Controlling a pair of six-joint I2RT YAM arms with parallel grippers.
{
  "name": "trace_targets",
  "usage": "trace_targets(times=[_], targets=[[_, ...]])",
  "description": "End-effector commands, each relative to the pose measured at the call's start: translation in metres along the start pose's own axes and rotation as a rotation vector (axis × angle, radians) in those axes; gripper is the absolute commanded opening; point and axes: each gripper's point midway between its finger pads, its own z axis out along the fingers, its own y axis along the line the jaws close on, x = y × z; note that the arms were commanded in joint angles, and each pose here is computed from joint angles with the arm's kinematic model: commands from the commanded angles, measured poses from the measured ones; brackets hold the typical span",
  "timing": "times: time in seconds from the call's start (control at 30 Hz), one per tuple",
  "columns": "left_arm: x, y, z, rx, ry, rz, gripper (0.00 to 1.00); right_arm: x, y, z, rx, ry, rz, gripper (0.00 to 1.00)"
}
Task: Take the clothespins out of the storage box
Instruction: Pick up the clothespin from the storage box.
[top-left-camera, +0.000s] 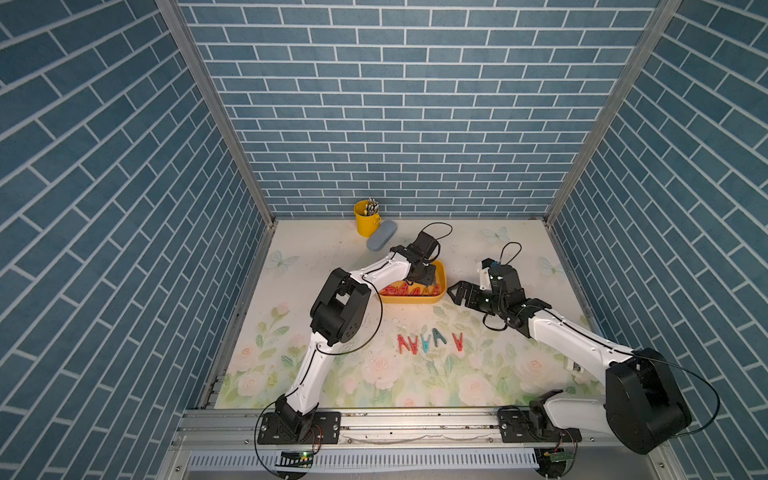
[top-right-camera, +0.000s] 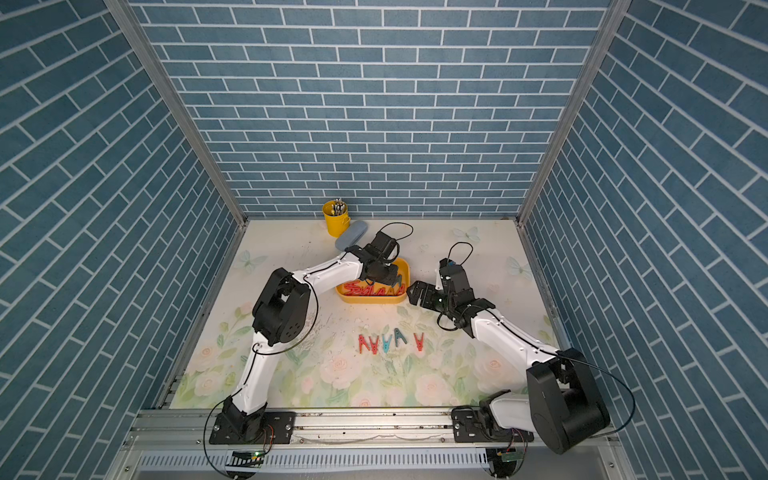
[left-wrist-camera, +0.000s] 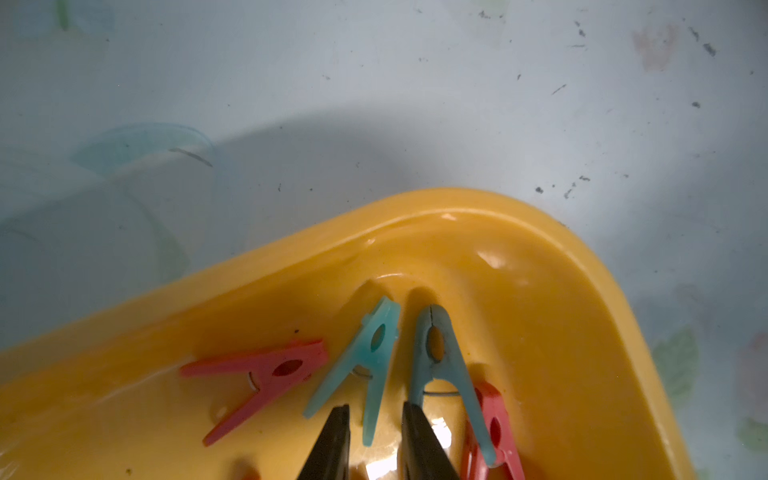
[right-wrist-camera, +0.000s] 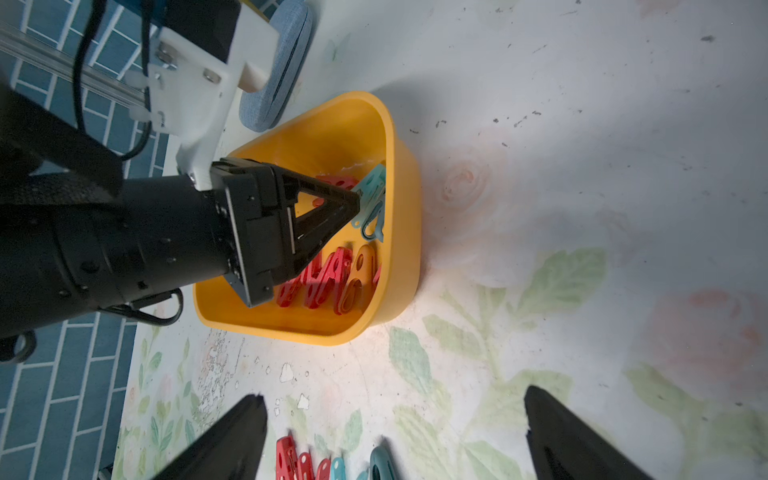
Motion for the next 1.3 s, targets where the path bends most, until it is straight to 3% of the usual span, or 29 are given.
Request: trace_targets(times=[0.0, 0.33, 0.47, 0.63, 0.9, 1.27], targets=[[0.015, 0.007, 0.014, -0.039, 0.047, 0.019, 0.28, -0.01, 0.01, 0.0, -0.023, -0.02, -0.002, 0.99], [0.026, 0.013, 0.027, -0.07, 0.082, 0.03, 0.26, -0.01, 0.01, 0.001, -0.023, -0.018, -0.003, 0.99], [0.025, 0.013, 0.023, -0.089, 0.075, 0.04, 0.13, -0.01, 0.011, 0.001, -0.024, -0.018, -0.004, 0.99], [0.005, 0.007, -0.004, -0.08, 0.015, 0.025, 0.07, -0.011, 0.013, 0.0, -0.033, -0.023, -0.006, 0.99], [-0.014, 0.005, -0.063, -0.065, -0.068, -0.04, 0.07, -0.014, 0.024, -0.003, -0.085, -0.029, -0.024, 0.99], [0.032, 0.018, -0.124, -0.033, -0.088, -0.203, 0.08, -0.006, 0.053, 0.002, -0.171, 0.001, -0.09, 0.99]])
